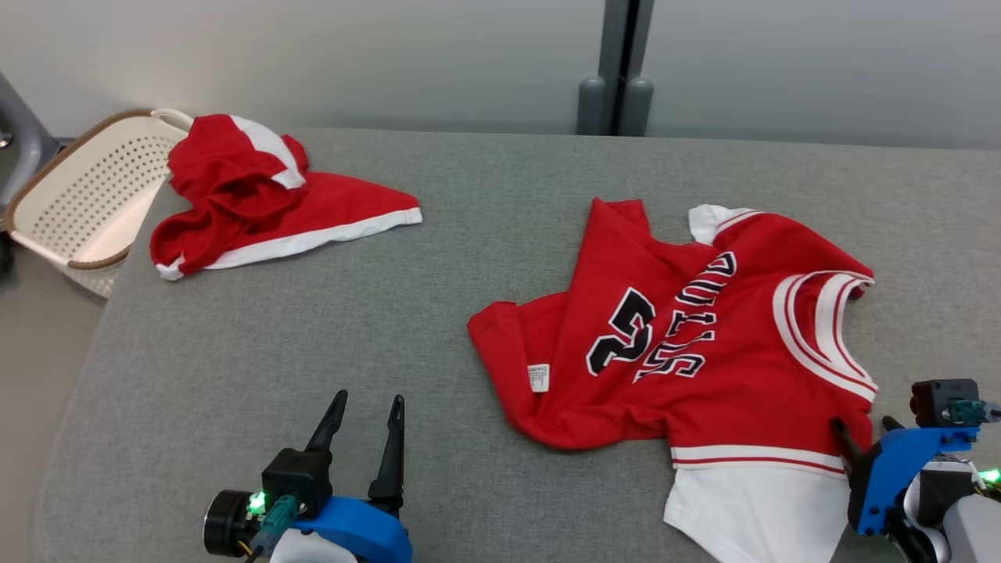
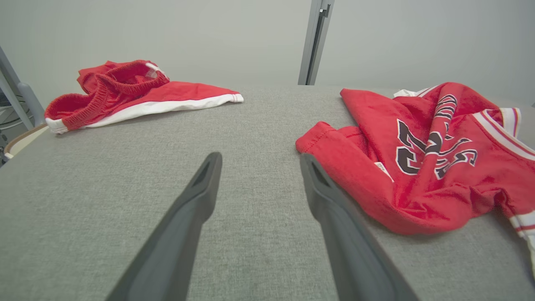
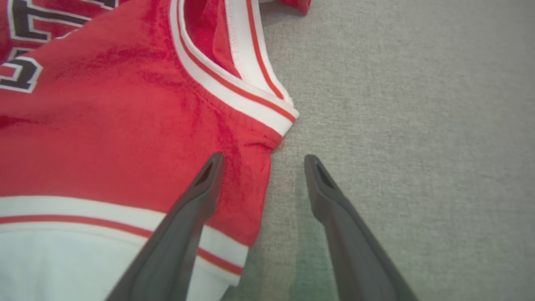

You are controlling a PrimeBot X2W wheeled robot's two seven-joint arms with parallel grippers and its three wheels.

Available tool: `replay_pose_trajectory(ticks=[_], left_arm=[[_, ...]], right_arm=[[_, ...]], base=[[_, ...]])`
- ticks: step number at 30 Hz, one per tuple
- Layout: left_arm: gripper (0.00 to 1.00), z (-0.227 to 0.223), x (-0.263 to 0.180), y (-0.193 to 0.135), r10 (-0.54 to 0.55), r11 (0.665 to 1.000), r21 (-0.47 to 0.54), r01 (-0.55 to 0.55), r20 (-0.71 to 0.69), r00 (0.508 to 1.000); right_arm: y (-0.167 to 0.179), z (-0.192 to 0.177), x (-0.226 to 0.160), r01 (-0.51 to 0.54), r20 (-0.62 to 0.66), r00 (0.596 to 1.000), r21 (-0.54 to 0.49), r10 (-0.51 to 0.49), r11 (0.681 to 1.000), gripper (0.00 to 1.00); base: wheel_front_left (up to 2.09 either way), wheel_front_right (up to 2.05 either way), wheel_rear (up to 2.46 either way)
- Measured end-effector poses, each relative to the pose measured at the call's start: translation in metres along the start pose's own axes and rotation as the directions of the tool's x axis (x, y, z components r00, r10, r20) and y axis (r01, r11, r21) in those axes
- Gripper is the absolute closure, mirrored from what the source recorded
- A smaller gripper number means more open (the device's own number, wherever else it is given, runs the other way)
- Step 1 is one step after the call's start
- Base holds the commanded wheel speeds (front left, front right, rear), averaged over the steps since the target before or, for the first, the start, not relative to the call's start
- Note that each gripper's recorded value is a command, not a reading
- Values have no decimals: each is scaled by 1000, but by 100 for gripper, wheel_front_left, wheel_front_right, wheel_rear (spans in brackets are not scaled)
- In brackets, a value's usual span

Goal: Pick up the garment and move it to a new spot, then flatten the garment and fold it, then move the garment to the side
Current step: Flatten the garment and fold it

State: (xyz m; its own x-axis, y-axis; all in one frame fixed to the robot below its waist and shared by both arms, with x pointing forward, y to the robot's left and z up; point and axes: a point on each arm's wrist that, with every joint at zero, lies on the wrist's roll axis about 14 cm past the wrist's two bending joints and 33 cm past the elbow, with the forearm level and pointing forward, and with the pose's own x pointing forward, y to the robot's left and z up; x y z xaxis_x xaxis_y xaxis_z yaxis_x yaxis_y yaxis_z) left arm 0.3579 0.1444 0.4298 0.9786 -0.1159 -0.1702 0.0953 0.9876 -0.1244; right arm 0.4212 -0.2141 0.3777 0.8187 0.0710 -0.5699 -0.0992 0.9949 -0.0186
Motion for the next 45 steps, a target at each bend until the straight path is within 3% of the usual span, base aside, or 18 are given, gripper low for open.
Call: replay_pose_trajectory(ticks=[3,4,5,8,15,22,23,24,25,31,36,45], left_arm=[[0,-2,-5,11,39,999,-3,-39,-5,999],[0,-2,-6,15,51,999,-4,-51,-5,999],[0,-2,-7,18,61,998,-5,-61,-7,998],[0,-4,-9,26,86,996,-7,-86,-12,996],[0,-4,-14,40,132,991,-7,-132,-14,991],[0,-4,-17,49,162,987,-11,-162,-15,987],[0,-4,-17,49,163,987,-12,-163,-14,987],[0,-3,-16,49,162,987,-11,-162,-12,987],[0,-2,-16,48,161,987,-11,-161,-9,987],[0,2,-9,39,131,991,-10,-130,5,991],[0,7,-6,28,96,995,-9,-96,21,995],[0,17,-1,-1,0,1000,2,-1,54,999]], right_arm=[[7,-9,13,-6,-68,998,27,8,1000,0],[7,-8,17,-6,-80,997,24,8,1000,6],[7,-5,22,-5,-85,996,23,7,1000,43],[6,3,33,-1,-88,996,18,2,1000,100],[-19,61,57,57,45,997,-53,-54,997,100],[-63,113,63,177,172,971,-61,-164,982,100],[-66,116,63,187,185,967,-54,-174,981,87],[-68,117,62,195,189,965,-45,-183,980,40],[-69,116,62,198,186,964,-38,-187,980,0],[-59,112,52,187,242,954,-20,-177,982,0],[-51,126,32,176,365,917,-14,-159,984,0],[-19,110,-22,98,492,862,66,-118,993,0]], base=[[0,0,0],[0,0,0],[0,0,0],[0,0,0],[0,0,0],[0,0,0],[0,0,0],[0,0,0],[0,0,0],[0,0,0],[0,0,0],[0,0,0]])
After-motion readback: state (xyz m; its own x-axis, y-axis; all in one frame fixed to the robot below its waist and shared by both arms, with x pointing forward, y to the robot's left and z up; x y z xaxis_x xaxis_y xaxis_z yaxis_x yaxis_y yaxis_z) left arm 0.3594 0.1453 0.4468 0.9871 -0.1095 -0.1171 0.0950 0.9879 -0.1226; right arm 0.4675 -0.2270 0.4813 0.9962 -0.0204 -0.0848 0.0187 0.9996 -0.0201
